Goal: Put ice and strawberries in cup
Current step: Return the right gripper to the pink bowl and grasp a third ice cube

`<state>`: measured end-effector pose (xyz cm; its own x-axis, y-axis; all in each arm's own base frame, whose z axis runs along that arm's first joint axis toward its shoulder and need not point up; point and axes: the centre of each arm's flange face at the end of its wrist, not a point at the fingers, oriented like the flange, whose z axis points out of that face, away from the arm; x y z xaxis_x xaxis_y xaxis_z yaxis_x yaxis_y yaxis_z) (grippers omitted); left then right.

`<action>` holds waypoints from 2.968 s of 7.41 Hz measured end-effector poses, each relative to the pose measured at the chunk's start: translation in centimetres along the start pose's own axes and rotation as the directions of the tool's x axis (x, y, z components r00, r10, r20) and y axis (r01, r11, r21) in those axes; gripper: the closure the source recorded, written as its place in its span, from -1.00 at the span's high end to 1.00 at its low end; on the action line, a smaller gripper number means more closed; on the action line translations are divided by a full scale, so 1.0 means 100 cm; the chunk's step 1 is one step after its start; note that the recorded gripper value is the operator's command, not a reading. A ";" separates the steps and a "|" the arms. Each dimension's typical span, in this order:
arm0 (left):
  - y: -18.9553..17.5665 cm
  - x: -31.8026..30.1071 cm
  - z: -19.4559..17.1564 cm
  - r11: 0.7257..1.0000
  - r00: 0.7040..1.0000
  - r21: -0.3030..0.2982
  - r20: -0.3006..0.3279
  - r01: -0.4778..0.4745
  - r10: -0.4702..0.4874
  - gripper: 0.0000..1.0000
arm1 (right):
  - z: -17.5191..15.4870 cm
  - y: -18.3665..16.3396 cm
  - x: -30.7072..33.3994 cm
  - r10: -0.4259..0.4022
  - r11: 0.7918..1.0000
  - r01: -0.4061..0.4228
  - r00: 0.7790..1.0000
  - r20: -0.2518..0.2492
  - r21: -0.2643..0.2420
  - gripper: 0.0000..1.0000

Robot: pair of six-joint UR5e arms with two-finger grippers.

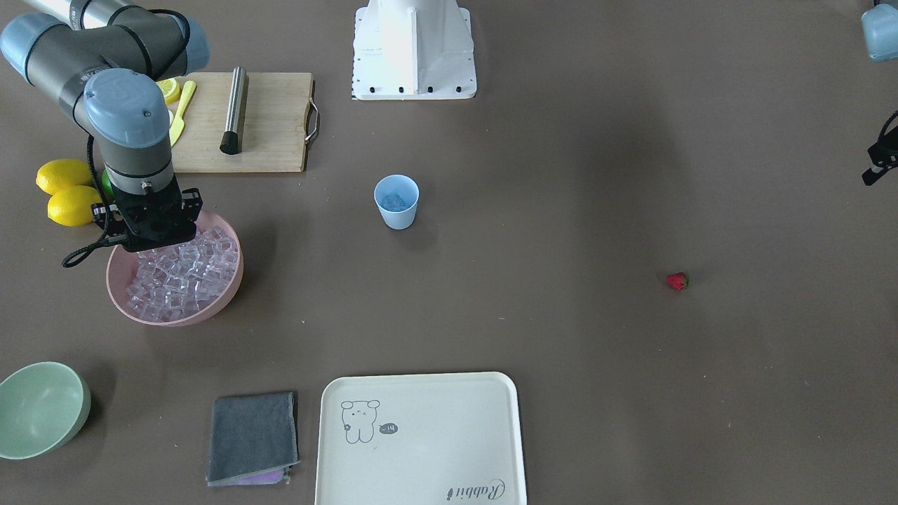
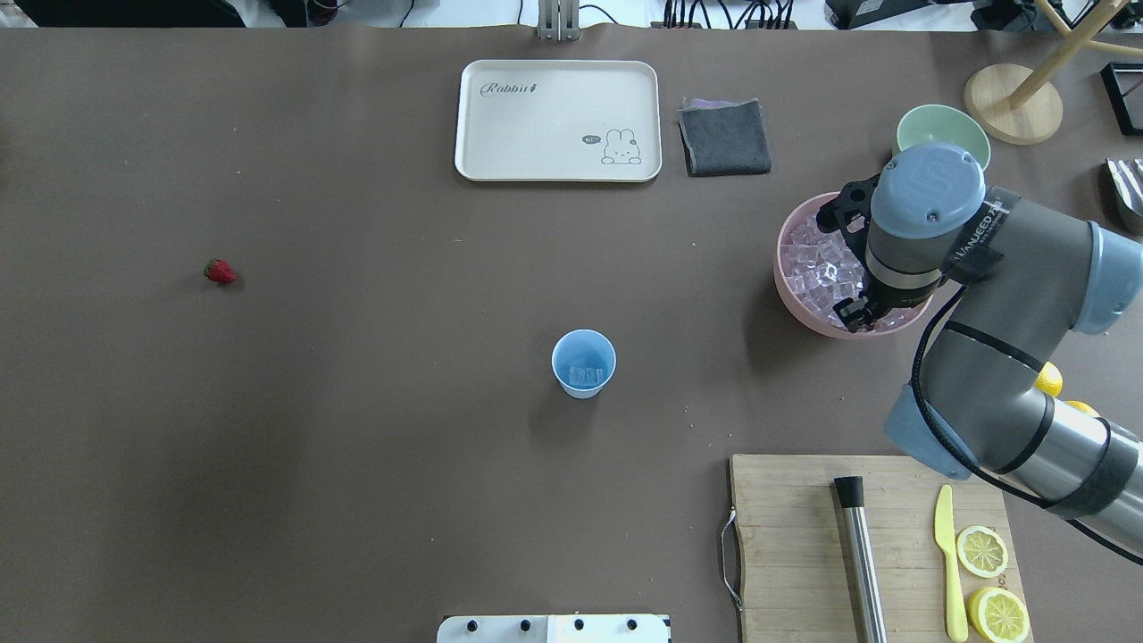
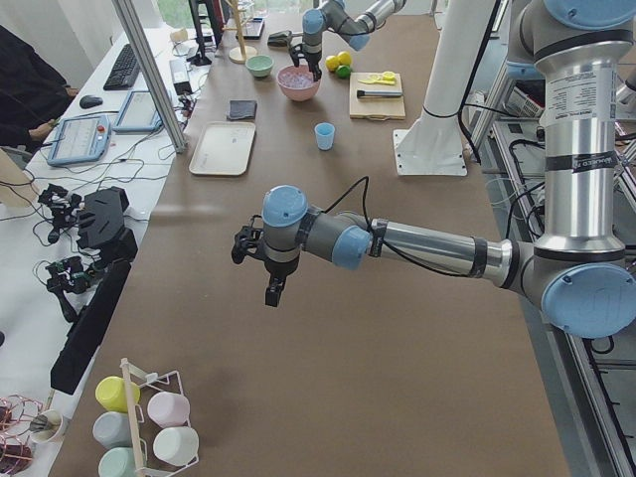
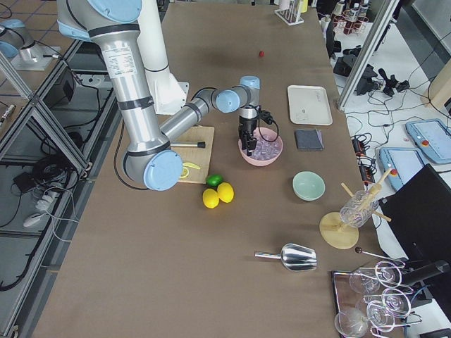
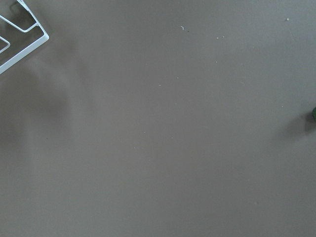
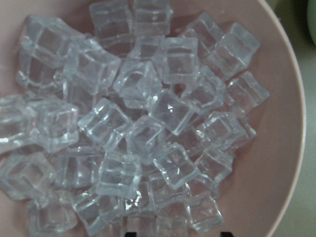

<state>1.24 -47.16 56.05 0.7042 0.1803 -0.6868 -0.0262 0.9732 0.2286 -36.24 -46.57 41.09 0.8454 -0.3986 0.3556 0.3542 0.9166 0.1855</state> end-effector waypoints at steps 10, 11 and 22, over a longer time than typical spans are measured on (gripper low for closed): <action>0.002 -0.001 0.001 1.000 1.000 0.001 0.000 -0.001 0.001 0.94 | -0.006 -0.011 0.014 -0.043 0.999 0.043 0.999 -0.005 0.001 0.18; 0.003 -0.001 0.001 1.000 1.000 0.001 0.000 -0.001 0.001 0.94 | -0.007 -0.012 0.013 -0.043 0.999 0.043 0.999 -0.005 0.004 0.19; 0.012 -0.003 -0.001 1.000 1.000 0.003 0.001 -0.001 0.001 0.94 | -0.029 -0.057 0.019 0.107 0.992 -0.120 0.967 0.229 0.042 0.08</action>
<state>0.99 -46.08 56.46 0.7046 0.1809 -0.6861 -0.0246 0.9726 0.2312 -35.44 -52.47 38.06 0.7641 -0.2946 0.5739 0.2334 0.9556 0.1798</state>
